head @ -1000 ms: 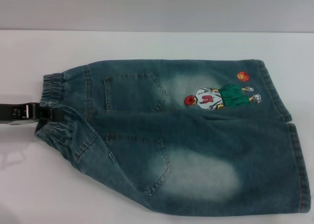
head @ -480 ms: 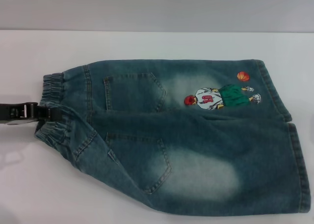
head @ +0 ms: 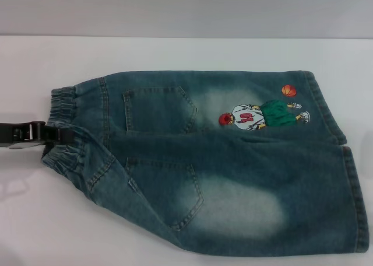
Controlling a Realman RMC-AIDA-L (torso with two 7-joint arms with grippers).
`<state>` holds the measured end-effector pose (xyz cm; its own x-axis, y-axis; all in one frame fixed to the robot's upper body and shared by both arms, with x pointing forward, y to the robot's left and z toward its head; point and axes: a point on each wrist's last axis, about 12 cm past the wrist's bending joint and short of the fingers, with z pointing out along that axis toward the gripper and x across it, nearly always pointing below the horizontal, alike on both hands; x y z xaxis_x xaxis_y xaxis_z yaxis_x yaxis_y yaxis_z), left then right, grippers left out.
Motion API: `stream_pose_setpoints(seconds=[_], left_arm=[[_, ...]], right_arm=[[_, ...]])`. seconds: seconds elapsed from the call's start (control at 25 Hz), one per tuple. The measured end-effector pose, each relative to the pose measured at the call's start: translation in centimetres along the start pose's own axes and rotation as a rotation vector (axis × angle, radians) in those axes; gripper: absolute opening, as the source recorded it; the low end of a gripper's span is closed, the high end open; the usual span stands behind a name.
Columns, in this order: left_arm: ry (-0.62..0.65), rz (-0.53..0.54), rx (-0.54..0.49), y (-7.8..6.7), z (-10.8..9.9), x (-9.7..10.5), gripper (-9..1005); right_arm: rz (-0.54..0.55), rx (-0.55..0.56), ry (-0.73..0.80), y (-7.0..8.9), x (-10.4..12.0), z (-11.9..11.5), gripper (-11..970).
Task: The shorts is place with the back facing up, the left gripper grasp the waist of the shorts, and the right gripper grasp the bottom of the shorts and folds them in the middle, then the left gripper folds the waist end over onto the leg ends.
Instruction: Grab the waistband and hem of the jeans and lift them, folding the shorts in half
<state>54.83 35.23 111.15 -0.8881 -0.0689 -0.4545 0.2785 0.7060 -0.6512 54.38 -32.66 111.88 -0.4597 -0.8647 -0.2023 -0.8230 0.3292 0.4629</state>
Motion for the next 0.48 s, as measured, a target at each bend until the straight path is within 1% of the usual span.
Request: stream_pose_setpoints(seconds=[0.48], left_arm=[[0.0,-0.005,0.001,-0.08,0.12,-0.05,100]], right_arm=[[-0.025,0.01,0.018,-0.05,-0.88,0.41,717]])
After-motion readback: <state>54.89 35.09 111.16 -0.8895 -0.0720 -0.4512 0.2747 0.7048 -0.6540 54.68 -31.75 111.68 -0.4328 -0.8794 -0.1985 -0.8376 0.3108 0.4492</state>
